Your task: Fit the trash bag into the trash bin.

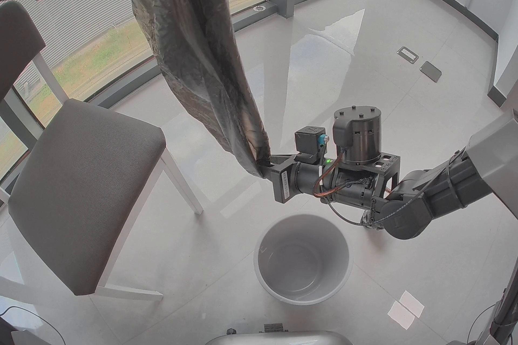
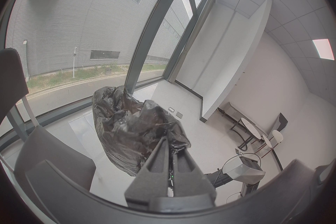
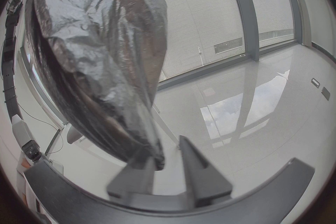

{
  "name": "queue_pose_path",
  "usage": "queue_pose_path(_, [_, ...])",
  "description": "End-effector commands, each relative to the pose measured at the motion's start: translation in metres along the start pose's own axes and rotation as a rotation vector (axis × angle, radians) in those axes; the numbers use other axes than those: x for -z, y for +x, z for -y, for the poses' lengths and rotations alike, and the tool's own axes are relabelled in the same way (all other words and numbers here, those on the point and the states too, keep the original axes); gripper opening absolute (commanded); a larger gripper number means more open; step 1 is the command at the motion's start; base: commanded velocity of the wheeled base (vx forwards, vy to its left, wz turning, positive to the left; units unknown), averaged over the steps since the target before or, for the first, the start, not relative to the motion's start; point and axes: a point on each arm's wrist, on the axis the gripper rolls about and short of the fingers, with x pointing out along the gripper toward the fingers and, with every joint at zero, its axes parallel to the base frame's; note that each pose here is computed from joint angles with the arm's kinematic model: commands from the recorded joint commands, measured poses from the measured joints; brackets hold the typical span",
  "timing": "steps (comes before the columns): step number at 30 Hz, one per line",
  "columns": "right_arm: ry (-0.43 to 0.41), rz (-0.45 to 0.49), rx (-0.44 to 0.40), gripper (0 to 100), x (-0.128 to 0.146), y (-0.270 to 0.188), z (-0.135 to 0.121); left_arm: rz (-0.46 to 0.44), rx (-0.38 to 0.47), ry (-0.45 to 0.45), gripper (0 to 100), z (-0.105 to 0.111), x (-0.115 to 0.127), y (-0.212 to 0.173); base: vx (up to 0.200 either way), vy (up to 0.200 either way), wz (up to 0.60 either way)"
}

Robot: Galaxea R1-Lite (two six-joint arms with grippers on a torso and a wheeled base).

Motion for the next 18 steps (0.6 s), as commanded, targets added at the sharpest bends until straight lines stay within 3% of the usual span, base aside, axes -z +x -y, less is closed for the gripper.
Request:
queue_pose_path(1, [0.002, -0.022, 0.002, 0, 0.006, -0.002, 0.0, -0.003, -0.004, -0.001, 0, -0.001, 0.001, 0.0, 0.0, 0.0, 0.0])
queue_pose_path(5, [0.004, -0.03, 0.01, 0, 0.006, -0.015, -0.002, -0.018, -0.017, 0.002, 0, -0.003, 0.004, 0.002, 0.0, 0.0, 0.0])
queue_pose_path(9, [0.004, -0.048, 0.018, 0, 0.007, -0.054, -0.008, -0.101, -0.093, 0.031, 0, -0.013, 0.022, 0.016, 0.0, 0.0, 0.0])
queue_pose_path(11, [0.006, -0.074, 0.018, 0, 0.013, -0.085, -0.012, -0.192, -0.122, 0.056, 0, -0.016, 0.041, 0.026, 0.0, 0.0, 0.0])
queue_pose_path(12, [0.006, -0.074, 0.018, 0, 0.013, -0.085, -0.012, -0.192, -0.122, 0.056, 0, -0.016, 0.041, 0.026, 0.0, 0.0, 0.0])
queue_pose_path(13, [0.009, -0.105, 0.015, 0, 0.023, -0.111, -0.017, -0.28, -0.143, 0.083, 0, -0.02, 0.061, 0.031, 0.0, 0.0, 0.0])
queue_pose_path(16, [0.011, -0.162, 0.007, 0, 0.045, -0.148, -0.024, -0.413, -0.162, 0.125, 0, -0.023, 0.091, 0.035, 0.0, 0.0, 0.0])
queue_pose_path(18, [0.01, -0.187, 0.003, 0, 0.054, -0.161, -0.026, -0.458, -0.16, 0.14, 0, -0.023, 0.102, 0.037, 0.0, 0.0, 0.0])
